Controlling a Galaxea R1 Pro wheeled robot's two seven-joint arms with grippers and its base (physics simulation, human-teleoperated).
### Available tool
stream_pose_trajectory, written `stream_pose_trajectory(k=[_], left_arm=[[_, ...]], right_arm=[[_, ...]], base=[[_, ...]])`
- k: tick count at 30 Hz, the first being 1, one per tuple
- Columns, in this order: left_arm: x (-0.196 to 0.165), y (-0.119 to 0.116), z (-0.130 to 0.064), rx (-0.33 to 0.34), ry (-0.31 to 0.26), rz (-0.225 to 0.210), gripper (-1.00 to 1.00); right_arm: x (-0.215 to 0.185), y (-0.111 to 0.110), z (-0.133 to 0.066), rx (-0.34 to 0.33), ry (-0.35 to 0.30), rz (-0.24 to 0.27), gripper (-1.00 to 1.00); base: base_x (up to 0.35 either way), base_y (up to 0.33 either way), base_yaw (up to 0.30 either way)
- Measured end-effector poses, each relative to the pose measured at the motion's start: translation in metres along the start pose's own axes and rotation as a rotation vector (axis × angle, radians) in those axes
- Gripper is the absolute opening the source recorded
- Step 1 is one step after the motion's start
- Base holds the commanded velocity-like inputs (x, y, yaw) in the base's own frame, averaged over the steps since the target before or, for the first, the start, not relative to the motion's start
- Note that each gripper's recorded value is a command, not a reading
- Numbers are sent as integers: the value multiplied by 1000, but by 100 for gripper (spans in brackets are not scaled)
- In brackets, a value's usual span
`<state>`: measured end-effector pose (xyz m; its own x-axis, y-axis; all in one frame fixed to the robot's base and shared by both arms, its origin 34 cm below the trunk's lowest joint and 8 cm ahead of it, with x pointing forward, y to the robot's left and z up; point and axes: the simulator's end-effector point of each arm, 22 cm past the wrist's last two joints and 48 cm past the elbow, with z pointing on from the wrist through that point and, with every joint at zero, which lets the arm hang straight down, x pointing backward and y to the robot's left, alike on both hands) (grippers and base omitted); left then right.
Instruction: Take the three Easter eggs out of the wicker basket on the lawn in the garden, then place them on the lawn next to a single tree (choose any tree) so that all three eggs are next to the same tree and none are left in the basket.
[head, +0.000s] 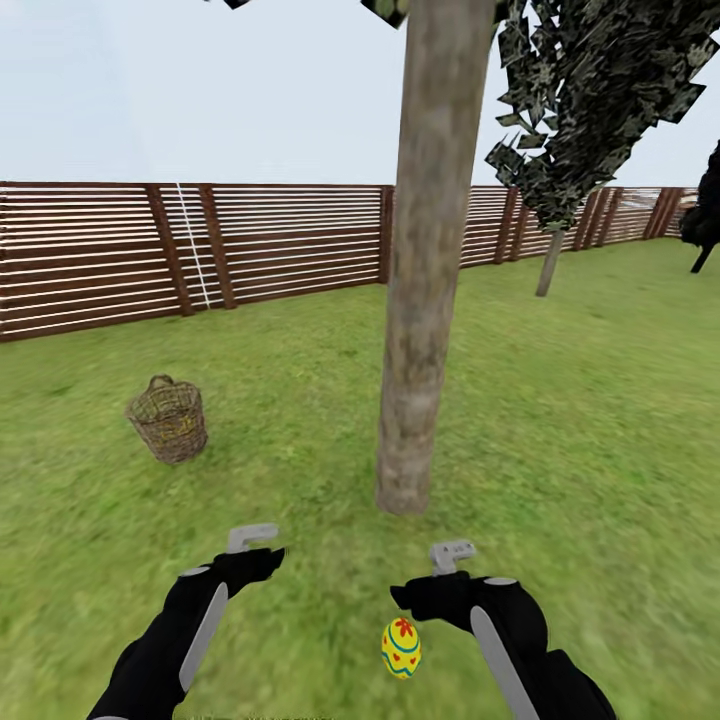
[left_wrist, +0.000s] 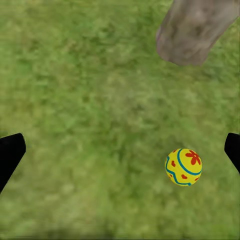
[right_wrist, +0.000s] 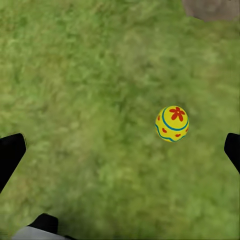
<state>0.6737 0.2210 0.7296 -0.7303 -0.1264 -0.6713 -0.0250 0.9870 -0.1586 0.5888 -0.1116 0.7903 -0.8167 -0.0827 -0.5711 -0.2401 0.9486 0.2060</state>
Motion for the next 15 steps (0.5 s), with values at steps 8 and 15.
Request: stream_pose_trajectory(k=[8,15], left_arm=[[0,1,-6,-6,19,-1,100],[4,6,2,-22,72,-4,100]], right_arm=[[-4,3,-8,-1,8,-2,100],[-8,5,-15,-1,13,-1,100]], base=[[0,0,275],[0,0,275]])
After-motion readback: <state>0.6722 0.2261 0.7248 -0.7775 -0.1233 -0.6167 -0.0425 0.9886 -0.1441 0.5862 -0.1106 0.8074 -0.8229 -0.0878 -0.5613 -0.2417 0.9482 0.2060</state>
